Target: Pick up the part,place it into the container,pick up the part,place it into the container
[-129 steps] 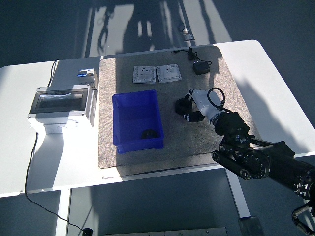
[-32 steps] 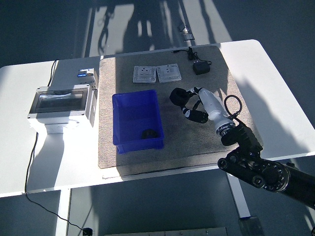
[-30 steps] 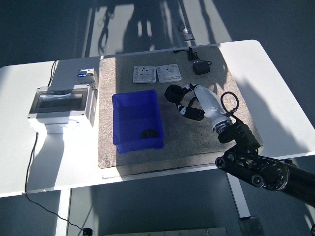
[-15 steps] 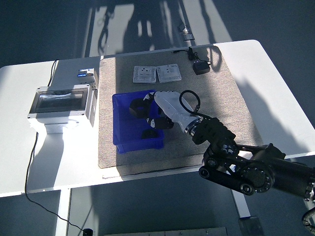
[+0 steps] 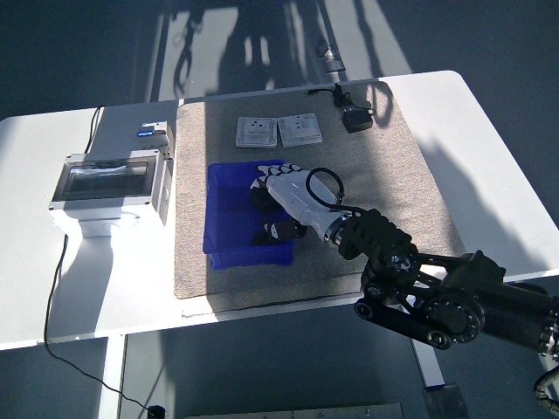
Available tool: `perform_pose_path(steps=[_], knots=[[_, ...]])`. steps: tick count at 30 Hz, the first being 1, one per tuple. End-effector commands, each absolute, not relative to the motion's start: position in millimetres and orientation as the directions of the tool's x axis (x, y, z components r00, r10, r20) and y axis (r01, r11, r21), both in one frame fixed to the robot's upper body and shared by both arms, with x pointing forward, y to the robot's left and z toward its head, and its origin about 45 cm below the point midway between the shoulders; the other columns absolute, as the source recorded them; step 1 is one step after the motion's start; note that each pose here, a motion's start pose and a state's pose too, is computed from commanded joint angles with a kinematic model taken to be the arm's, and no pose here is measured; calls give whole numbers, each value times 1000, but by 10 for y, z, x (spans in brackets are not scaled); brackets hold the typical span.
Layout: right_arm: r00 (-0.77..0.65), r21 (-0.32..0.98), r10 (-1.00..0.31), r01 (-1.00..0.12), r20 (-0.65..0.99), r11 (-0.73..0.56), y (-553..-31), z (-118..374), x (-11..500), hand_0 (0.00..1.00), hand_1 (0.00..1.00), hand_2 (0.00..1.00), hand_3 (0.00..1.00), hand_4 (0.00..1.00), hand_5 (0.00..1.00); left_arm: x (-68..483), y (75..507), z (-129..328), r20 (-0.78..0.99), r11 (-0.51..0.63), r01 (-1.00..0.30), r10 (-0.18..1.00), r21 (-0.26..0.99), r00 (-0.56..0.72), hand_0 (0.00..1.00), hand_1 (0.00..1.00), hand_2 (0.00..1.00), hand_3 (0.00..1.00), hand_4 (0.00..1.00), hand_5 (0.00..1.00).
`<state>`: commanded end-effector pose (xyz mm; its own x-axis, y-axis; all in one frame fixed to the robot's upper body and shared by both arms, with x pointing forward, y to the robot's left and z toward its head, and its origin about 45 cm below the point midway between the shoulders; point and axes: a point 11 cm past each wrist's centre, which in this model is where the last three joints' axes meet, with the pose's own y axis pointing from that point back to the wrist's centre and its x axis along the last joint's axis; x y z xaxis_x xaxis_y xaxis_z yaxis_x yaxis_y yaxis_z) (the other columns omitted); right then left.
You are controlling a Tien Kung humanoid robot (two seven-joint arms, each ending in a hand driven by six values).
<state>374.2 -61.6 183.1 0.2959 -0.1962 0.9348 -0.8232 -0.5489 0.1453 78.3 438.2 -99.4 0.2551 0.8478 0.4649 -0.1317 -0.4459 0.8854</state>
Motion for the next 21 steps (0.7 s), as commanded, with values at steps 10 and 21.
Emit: perform_pose_path(steps=[10,21], knots=[[312,38,-560,-894,767,-447,-1180,1890,3776,970,933,967,998,743,176,790,4353,-1004,465,-444,-139,851,885,246,605,287,471,601,614,874],[214,-103,-916,-959,339,-262,-2167,2043,3495,828,693,757,998,998,888,650,4281,-1053,456,-440,-121,869,890,195,605,289,475,600,615,871]])
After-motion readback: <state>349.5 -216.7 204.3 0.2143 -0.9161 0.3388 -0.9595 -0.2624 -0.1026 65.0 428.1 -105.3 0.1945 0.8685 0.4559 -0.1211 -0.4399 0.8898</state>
